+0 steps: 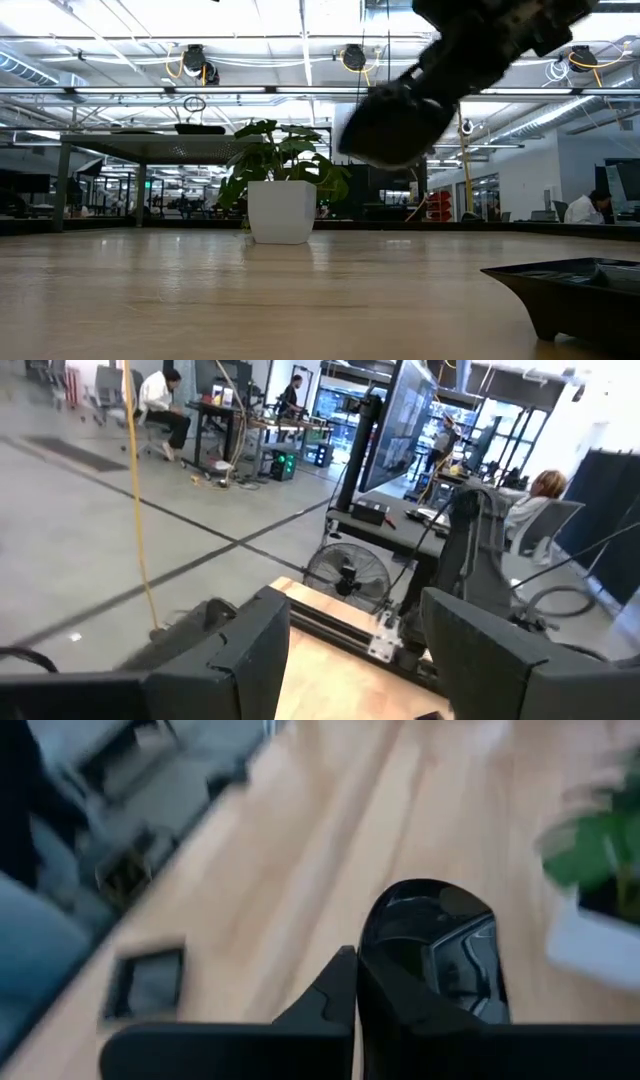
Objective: Pick & Place Mini shaped plates
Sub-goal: Stack the leaf shaped plate on top of the leaf shaped plate on the shelf
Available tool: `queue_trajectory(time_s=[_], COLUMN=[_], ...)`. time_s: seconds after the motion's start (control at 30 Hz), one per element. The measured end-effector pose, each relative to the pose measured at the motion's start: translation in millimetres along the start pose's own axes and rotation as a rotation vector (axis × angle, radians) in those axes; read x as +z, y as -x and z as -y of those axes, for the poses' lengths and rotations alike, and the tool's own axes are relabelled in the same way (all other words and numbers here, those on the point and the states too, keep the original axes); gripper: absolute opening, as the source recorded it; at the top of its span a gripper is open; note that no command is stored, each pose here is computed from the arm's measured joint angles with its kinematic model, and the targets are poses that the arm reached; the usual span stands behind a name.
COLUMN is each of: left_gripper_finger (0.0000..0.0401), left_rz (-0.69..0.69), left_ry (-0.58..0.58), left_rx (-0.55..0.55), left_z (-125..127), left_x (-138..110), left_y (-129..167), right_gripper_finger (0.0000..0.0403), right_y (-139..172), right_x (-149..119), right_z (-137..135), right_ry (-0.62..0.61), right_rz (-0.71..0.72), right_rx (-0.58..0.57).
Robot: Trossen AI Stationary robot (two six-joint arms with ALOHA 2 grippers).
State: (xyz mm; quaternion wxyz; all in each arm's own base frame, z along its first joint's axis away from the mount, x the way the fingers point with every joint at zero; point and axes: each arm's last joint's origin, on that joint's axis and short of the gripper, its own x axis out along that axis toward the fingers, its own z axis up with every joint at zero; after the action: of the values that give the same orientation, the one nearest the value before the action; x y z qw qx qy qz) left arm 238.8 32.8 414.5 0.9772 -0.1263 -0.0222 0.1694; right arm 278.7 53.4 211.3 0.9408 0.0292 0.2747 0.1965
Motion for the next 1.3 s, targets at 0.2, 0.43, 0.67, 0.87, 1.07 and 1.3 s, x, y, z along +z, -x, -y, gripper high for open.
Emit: queue_trajectory(time_s=[0.2,0.43,0.67,0.87,1.07,1.3], left_gripper_finger=[0.0230,0.0230,0.0230,0.0230,0.0230,0.0230], left_rz=[-0.034,-0.070,-0.097,-0.113,-0.131,-0.163], left_ry=[0.142,0.119,0.144,0.143,0.136,0.134], left_rx=[-0.099,-0.213,-0.281,-0.332,-0.361,-0.359], left_z=[9.4,29.2,45.5,56.9,63.8,65.8], left_x=[-2.5,-7.7,-11.9,-14.9,-17.6,-22.3], left_y=[1.9,7.9,14.7,20.2,24.0,22.6], right_gripper_finger=[0.0000,0.0000,0.0000,0.0000,0.0034,0.0109], right_y=[-24.2,-52.6,-76.3,-89.4,-91.8,-88.0], right_x=[5.5,-12.0,-37.3,-48.4,-41.8,-32.5], right_z=[-12.7,-14.8,-18.9,-18.2,-17.6,-16.3], right_ry=[-0.080,-0.073,-0.090,-0.059,-0.054,-0.076], right_rz=[0.133,0.108,0.003,0.005,0.101,0.172], right_rx=[0.065,-0.078,-0.067,-0.135,-0.150,-0.143])
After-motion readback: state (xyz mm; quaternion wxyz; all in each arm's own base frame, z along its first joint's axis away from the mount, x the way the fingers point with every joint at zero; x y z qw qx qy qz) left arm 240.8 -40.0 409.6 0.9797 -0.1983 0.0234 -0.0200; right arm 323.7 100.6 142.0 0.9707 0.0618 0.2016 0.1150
